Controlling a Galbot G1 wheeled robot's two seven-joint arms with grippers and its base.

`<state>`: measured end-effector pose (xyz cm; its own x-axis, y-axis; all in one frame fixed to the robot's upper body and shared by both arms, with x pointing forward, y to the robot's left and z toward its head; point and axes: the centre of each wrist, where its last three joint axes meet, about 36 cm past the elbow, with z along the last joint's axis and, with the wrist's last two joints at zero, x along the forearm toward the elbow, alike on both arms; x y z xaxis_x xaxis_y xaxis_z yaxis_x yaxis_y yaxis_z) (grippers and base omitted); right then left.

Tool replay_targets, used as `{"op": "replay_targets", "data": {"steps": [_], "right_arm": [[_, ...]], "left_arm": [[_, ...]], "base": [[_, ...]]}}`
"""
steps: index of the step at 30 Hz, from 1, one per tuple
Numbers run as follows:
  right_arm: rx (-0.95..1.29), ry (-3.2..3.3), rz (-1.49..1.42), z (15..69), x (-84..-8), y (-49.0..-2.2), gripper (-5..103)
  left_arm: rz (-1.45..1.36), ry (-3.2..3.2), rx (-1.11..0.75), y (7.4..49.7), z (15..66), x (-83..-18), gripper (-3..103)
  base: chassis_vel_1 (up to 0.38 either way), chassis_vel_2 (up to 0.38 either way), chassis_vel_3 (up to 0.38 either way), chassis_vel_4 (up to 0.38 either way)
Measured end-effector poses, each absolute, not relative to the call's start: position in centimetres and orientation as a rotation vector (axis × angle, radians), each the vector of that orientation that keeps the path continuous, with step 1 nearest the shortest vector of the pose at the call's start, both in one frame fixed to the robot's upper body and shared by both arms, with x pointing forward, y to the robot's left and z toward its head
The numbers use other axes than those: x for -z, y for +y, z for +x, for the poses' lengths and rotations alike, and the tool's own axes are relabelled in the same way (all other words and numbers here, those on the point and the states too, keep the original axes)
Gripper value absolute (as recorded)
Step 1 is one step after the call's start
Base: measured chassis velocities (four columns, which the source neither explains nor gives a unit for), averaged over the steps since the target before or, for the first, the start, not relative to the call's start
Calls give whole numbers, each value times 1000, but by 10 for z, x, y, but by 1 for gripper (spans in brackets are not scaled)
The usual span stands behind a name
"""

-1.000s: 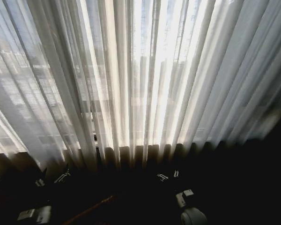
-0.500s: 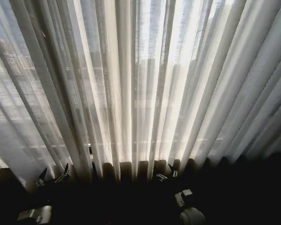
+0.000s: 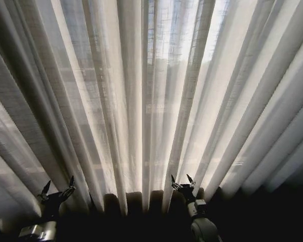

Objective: Open the curtains by pulling them apart, changing their state from closed to fully open.

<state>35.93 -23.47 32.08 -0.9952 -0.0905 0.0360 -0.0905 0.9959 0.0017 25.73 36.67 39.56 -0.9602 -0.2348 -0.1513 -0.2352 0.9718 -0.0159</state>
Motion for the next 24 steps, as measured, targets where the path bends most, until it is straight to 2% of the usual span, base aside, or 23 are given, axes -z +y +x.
{"op": "replay_targets", "data": {"steps": [17, 22, 24], "right_arm": [[-29, -3089, 219, 443, -300, -201, 100], [-32, -3088, 204, 450, -297, -199, 101], [-43, -3097, 204, 453, -293, -200, 92]], "left_arm": [[-356, 2967, -3, 367, 257, -396, 100], [-356, 2967, -3, 367, 257, -396, 100], [-356, 2967, -3, 367, 257, -396, 100]], "base": [[18, -16, -13, 13], [0, 0, 0, 0], [0, 0, 0, 0]]}}
